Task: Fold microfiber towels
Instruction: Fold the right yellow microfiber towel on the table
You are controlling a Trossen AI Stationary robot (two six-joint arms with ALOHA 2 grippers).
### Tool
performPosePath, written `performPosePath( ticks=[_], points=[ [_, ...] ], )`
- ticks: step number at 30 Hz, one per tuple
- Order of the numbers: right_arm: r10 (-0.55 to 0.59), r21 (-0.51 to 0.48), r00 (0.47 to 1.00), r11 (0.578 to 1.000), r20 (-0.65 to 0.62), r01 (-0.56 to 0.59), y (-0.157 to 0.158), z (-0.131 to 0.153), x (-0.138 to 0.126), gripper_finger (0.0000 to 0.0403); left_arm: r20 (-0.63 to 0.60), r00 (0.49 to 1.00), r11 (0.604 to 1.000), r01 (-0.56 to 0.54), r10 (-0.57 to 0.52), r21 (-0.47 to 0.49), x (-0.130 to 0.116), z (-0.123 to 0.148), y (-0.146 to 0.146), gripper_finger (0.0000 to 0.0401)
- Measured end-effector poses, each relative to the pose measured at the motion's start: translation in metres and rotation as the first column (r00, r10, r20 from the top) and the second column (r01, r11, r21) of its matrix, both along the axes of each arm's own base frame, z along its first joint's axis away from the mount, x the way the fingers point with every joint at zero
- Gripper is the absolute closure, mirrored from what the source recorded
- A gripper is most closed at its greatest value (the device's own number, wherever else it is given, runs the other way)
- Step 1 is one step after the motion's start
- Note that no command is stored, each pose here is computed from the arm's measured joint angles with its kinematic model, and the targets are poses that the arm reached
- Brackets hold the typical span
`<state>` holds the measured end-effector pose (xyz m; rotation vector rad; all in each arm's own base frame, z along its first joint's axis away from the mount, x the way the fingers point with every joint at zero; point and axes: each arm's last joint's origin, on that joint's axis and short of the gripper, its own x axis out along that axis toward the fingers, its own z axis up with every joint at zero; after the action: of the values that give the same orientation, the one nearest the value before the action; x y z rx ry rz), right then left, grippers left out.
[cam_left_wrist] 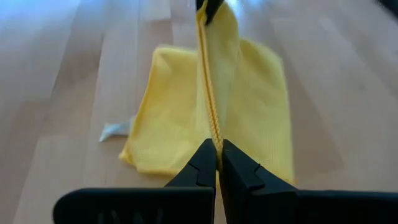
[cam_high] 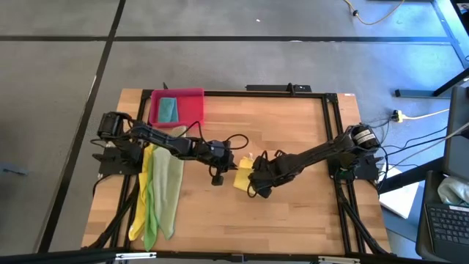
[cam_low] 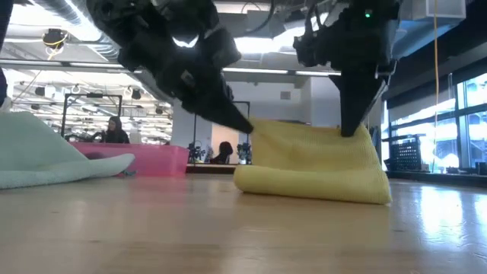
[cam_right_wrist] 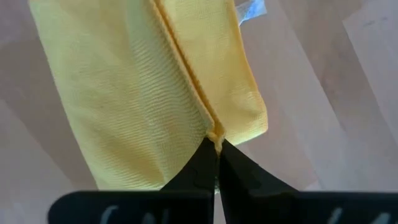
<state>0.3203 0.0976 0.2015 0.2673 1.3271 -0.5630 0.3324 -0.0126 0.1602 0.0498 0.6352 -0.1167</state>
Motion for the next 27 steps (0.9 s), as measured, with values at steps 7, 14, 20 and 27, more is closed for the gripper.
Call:
performPosePath(
  ticks=[7,14,20,27],
  points=[
    [-0.018,-0.033,0.999,0.999,-0.033,0.017,-0.01,-0.015,-0.006,0.0389,0.022,0.998,0.997,-0.062,0.061,0.044,0.003,-0.002,0.003,0.0401],
    [-0.027,-0.034,0.998,0.999,-0.064,0.025,-0.015,-0.03,-0.013,0.0395,0.03,0.995,0.993,-0.096,0.094,0.066,0.003,-0.002,0.006,0.04],
    [0.019,-0.045,1.0,0.999,-0.023,-0.02,-0.015,-0.03,-0.008,0.0389,0.035,0.996,0.993,-0.088,0.086,0.077,0.003,-0.002,0.006,0.0401],
    [0.08,-0.071,0.996,0.994,-0.037,-0.082,-0.02,-0.03,-0.006,0.0395,0.028,0.996,0.995,-0.081,0.08,0.06,0.003,-0.002,0.003,0.0401]
  ],
)
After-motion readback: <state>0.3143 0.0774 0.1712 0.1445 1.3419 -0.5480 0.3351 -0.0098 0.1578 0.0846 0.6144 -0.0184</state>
